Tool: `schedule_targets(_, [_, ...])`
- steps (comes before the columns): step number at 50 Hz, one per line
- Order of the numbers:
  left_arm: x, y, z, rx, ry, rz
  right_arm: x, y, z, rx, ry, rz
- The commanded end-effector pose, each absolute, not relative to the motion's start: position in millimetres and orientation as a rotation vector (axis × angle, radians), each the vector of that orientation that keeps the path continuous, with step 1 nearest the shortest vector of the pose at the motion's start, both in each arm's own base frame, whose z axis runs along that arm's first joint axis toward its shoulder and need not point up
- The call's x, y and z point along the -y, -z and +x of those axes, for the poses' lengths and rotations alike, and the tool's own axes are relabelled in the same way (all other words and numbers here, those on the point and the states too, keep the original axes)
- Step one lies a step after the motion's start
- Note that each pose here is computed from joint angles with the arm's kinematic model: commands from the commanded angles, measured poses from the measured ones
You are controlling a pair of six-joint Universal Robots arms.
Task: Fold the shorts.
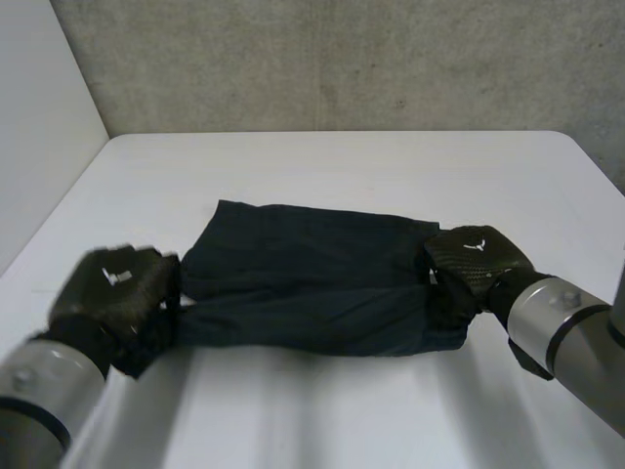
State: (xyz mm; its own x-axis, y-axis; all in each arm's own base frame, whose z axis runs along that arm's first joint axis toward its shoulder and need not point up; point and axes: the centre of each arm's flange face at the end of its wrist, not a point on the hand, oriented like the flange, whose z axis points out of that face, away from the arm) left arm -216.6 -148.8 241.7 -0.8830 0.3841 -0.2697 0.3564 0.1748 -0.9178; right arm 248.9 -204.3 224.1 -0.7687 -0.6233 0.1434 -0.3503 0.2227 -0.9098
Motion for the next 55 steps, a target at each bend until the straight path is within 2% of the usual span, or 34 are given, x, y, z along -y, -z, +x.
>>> schedule_targets(1, [184.5,-245.8,-213.2,2.341,-1.767,-0.856,202.2,-237.6,250.6,-2.189,1.630,-0.989])
schedule_targets(6, [218.4,-229.1,-229.7,2.320,-1.701,-0.905,215.8,-243.9,258.6,-2.142,1.703,-0.968])
schedule_targets(11, [260.6,-216.8,-245.6,2.322,-1.714,-0.904,258.7,-225.5,272.2,-2.157,1.793,-0.921])
schedule_targets(16, [318.6,-202.4,-266.7,2.304,-1.760,-0.897,291.9,-218.7,281.9,-2.176,1.890,-0.881])
schedule_targets(24, [390.0,-185.5,-285.9,2.218,-1.895,-0.862,344.3,-178.7,303.5,-2.183,1.944,-0.946])
schedule_targets(28, [411.3,-172.7,-297.1,2.167,-1.943,-0.863,366.9,-162.7,311.2,-2.172,2.033,-0.989])
schedule_targets(35, [431.5,-143.1,-313.0,2.069,-1.952,-0.901,394.1,-144.9,319.8,-2.100,2.195,-0.991])
schedule_targets(44, [437.9,-128.3,-318.9,2.002,-2.006,-0.895,406.8,-146.5,327.1,-1.972,2.339,-1.005])
schedule_targets(46, [435.1,-127.4,-319.9,2.005,-1.991,-0.894,406.7,-158.7,326.0,-1.953,2.362,-0.977])
schedule_targets(49, [430.1,-151.4,-319.8,1.981,-2.023,-0.885,404.0,-185.0,322.8,-1.921,2.405,-0.926])
schedule_targets(50, [428.2,-159.2,-318.8,1.978,-2.031,-0.881,398.4,-204.2,320.1,-1.898,2.414,-0.878])
schedule_targets(55, [409.5,-176.4,-305.2,2.017,-1.987,-0.894,371.5,-239.8,306.3,-1.894,2.343,-0.766])
